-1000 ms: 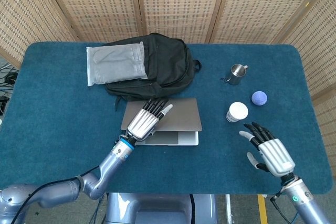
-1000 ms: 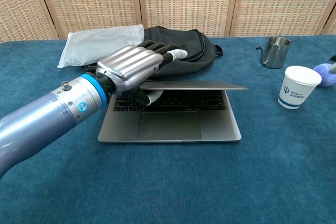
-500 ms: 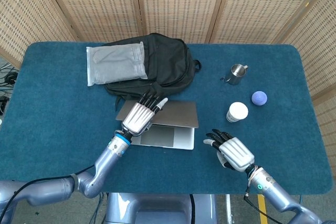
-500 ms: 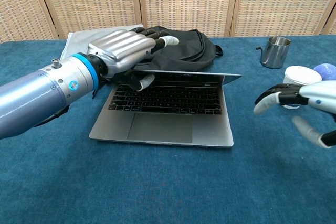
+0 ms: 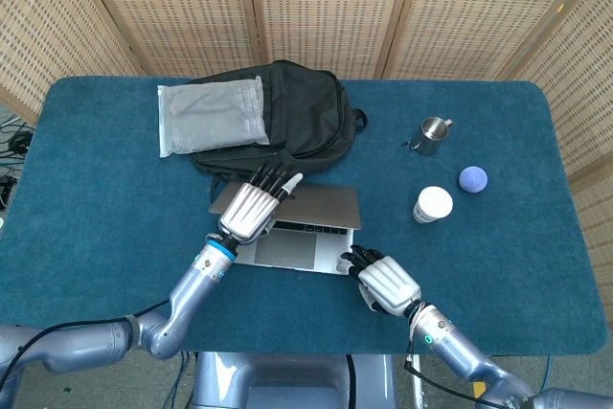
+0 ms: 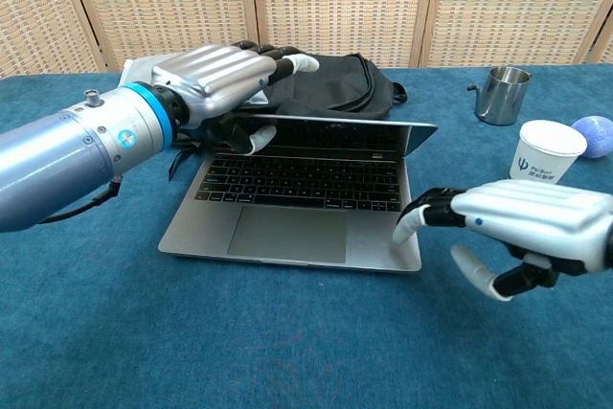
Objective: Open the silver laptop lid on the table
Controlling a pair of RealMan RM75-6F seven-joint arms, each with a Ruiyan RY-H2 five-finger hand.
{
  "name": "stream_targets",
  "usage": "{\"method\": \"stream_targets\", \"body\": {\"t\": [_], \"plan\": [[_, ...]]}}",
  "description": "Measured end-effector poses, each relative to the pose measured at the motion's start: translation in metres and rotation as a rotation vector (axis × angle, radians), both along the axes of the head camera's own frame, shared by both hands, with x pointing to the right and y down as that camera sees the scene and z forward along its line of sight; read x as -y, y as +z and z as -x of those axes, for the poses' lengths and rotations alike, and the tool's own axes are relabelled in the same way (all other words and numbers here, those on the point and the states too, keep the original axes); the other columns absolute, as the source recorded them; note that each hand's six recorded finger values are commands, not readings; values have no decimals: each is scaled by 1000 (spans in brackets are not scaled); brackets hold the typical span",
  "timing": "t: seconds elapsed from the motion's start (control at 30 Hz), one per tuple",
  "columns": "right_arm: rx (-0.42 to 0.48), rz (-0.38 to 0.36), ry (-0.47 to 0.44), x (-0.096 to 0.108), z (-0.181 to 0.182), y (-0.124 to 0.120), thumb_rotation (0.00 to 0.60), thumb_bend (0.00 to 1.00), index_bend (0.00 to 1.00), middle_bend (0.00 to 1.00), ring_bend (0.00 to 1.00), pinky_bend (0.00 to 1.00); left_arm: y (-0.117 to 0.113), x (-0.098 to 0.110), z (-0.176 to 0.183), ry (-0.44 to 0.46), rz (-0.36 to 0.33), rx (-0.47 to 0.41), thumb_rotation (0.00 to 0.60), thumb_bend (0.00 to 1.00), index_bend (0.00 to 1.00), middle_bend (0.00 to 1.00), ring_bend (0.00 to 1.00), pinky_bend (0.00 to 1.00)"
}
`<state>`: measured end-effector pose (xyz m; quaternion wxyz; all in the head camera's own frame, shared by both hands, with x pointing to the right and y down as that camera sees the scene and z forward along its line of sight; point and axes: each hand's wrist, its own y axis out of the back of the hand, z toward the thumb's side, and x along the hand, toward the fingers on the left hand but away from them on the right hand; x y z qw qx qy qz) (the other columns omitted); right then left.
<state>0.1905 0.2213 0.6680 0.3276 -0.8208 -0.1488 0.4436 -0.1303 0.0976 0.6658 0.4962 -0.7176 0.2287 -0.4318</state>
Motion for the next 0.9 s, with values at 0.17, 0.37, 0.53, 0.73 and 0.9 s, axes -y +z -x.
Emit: {"method": "stream_targets", "body": {"t": [0.17, 0.37, 0.53, 0.73, 0.9], "plan": [[-16, 11, -20, -6, 16, 6, 600, 850, 204, 149, 70, 183, -5, 3, 2, -13, 0, -10, 600, 519, 0, 0, 0, 0], [-28, 17, -22, -8, 24, 11, 600, 848, 204, 149, 69, 183, -6, 4, 5, -21, 3, -5, 600, 518, 0, 0, 0, 0], [-36, 23, -24, -10, 30, 15, 600, 858, 204, 137, 69, 185, -7, 4, 1, -21, 9, -9, 600, 518, 0, 0, 0, 0], [-45, 26, -33, -10, 37, 18, 600, 865, 204, 136, 73, 187, -9, 4, -2, -19, 4, -9, 600, 518, 0, 0, 0, 0], [-74, 24, -53, -12, 42, 22, 600, 864, 204, 137, 81, 192, -8, 5, -1, -23, 4, 0, 600, 518, 0, 0, 0, 0]]}}
